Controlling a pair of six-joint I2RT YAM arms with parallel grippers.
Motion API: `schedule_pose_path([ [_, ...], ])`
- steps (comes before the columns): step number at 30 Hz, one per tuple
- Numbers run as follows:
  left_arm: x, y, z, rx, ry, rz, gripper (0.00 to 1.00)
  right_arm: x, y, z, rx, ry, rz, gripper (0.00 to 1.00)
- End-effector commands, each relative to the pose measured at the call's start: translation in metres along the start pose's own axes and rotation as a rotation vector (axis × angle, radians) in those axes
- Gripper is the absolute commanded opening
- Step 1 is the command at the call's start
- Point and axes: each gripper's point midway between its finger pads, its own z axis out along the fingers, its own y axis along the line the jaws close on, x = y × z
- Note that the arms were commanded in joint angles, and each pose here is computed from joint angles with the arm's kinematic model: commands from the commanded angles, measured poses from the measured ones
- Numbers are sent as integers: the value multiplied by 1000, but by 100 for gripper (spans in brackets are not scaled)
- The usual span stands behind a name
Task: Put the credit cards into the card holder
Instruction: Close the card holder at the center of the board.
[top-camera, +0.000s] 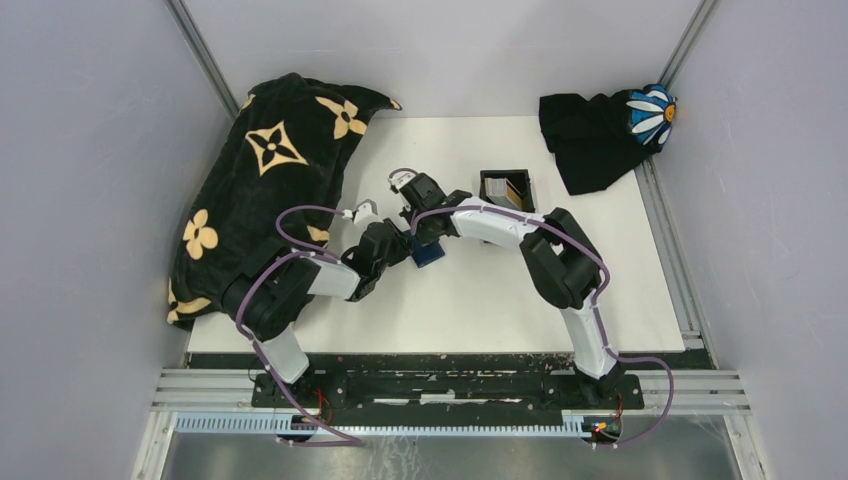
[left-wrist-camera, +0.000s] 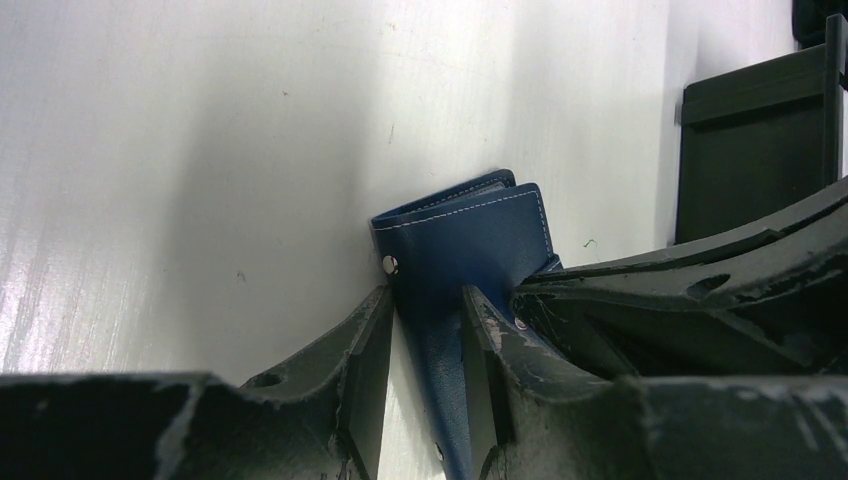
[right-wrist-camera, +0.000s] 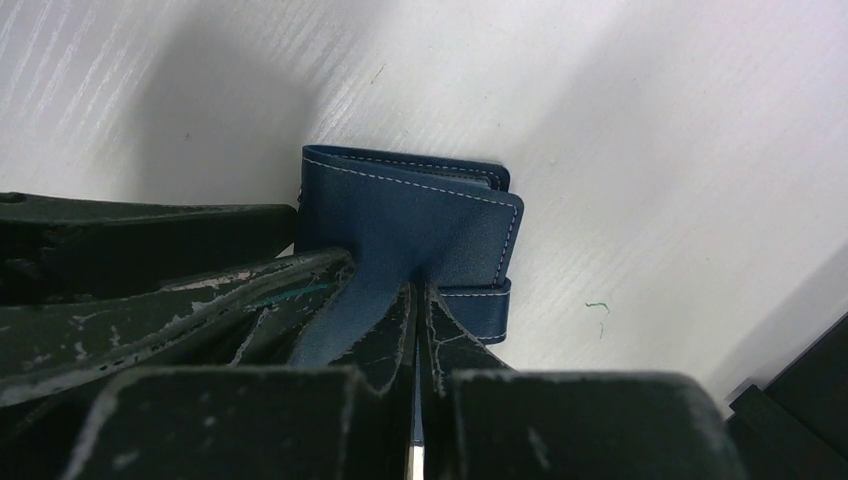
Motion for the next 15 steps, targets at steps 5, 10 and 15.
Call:
schedule_pose_path([
  [5, 10, 8, 3, -38, 18, 27, 39, 5, 2, -11, 4, -31, 27, 1],
  [10, 11, 7, 3, -38, 20, 27, 39, 13, 3, -7, 4, -31, 36, 1],
  [15, 13, 6, 4, -40, 22, 29, 39, 19, 5, -3, 11, -41, 46, 1],
])
